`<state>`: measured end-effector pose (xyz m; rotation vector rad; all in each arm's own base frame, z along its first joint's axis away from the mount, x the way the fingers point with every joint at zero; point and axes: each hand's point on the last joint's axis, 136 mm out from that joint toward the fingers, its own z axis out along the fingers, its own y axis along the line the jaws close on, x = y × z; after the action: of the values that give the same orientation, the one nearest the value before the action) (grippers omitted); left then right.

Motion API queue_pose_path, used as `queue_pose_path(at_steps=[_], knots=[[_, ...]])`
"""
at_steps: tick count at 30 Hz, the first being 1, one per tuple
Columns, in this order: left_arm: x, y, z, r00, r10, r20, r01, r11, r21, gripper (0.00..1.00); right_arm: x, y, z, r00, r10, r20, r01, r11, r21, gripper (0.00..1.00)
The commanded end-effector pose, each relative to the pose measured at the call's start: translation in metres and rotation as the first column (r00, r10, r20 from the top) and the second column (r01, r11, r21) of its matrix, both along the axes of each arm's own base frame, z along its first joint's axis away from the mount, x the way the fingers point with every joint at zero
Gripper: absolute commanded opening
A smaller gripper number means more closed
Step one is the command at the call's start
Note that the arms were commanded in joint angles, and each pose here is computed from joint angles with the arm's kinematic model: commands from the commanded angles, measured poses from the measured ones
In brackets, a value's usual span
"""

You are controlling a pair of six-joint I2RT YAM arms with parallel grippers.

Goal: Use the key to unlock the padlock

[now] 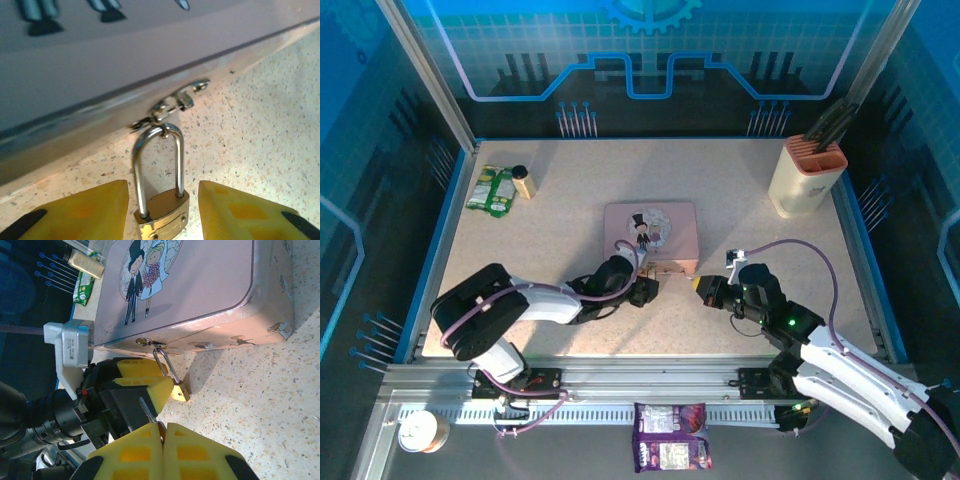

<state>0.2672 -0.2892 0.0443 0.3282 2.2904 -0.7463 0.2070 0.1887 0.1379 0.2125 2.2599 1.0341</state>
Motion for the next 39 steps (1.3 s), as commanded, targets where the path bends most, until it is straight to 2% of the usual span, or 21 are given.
queue_pose_path(at_steps=[1,7,17,25,30,39], knots=[[0.009,-0.003,0.023,0.996,0.06,0.064,-0.054,0.993,-0.101,0.46,0.005,0.003,0.02,0.999,-0.007,0.033,0.006,0.999,0.044,0.0],[0.008,0.001,0.008,0.996,0.088,0.014,-0.087,0.992,-0.087,0.49,0.004,0.004,0.02,1.0,-0.003,0.031,0.002,0.999,0.043,0.0],[-0.003,-0.001,-0.013,0.995,0.068,-0.079,-0.072,0.996,-0.049,0.49,0.003,0.008,0.021,0.999,0.003,0.032,-0.005,0.999,0.044,0.0],[-0.008,-0.004,-0.023,0.993,0.057,-0.105,-0.06,0.998,-0.026,0.49,0.003,0.013,0.021,0.999,0.015,0.031,-0.016,0.999,0.04,0.0],[-0.006,-0.008,-0.025,0.993,0.051,-0.109,-0.054,0.998,-0.021,0.45,0.004,0.016,0.023,0.999,0.023,0.033,-0.024,0.999,0.037,0.0],[-0.005,-0.006,-0.019,0.993,0.068,-0.1,-0.071,0.997,-0.033,0.31,0.003,0.014,0.022,1.0,0.014,0.028,-0.015,0.999,0.033,0.0]])
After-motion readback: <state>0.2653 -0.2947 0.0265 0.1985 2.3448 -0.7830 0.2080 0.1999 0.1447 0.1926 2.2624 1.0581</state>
